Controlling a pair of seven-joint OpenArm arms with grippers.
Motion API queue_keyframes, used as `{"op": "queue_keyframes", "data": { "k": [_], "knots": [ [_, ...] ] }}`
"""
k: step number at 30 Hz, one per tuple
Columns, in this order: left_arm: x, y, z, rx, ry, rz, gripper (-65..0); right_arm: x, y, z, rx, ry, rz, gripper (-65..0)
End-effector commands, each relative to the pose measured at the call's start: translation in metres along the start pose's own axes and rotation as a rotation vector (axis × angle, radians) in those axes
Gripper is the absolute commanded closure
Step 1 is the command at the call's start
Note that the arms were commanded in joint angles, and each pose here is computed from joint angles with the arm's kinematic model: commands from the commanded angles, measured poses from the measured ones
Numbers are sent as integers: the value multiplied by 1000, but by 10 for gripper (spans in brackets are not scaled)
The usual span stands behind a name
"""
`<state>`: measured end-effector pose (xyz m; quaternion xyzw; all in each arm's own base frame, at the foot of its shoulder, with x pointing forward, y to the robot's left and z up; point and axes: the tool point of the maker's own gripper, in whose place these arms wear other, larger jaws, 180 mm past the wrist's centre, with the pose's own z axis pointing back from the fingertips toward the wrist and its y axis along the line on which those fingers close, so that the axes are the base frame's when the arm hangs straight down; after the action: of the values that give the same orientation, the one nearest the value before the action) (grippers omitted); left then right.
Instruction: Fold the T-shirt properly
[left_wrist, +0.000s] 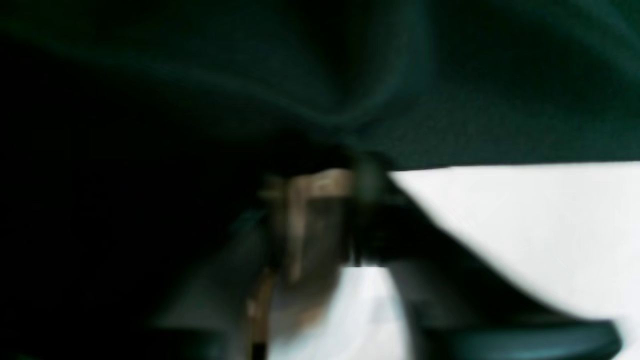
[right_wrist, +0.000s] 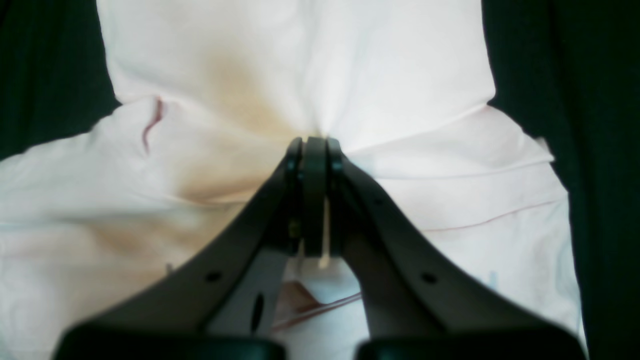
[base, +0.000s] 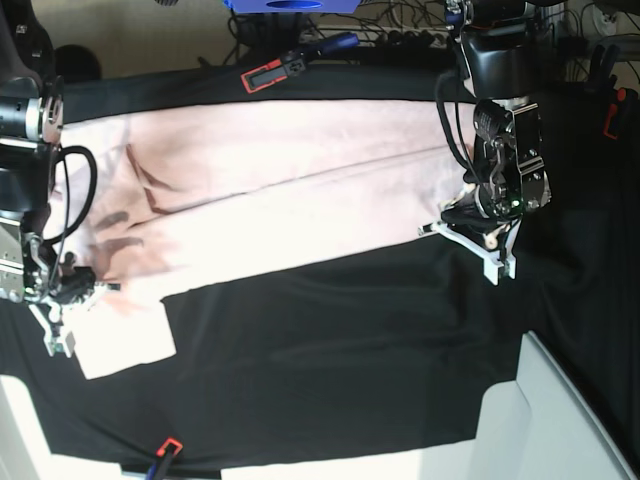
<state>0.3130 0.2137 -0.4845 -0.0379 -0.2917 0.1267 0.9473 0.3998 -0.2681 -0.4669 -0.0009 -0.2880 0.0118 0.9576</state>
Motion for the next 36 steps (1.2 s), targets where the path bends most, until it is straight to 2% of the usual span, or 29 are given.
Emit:
{"op": "queue_keyframes", "data": {
  "k": [1,5,7,12,17,21,28,36],
  "knots": [
    [10,0,2,-6,-18,-4,-59,28,-10,8,-16,-65,0,0],
    [13,2,3,-1,-26,-9,-45,28,-10,8,-16,-65,0,0],
    [14,2,4,0,-28,-8,0,28,-10,8,-16,-65,0,0],
    [25,2,11,0,-65,-17,0,35,-10,10,-18,-87,6,0],
    [54,-2,31,2,-162,-44,0,57,-10,20,-26,-146,27,0],
    [60,-3,33,1,-176,-47,0,67,-10,25,-33,-173,34,0],
    [65,-5,34,-1,-188,-48,0,67,-11,25,-34,-175,32,0],
    [95,-11,55,-6,-284,-71,0,70,-12,26,-37,-182,35,0]
  ]
}}
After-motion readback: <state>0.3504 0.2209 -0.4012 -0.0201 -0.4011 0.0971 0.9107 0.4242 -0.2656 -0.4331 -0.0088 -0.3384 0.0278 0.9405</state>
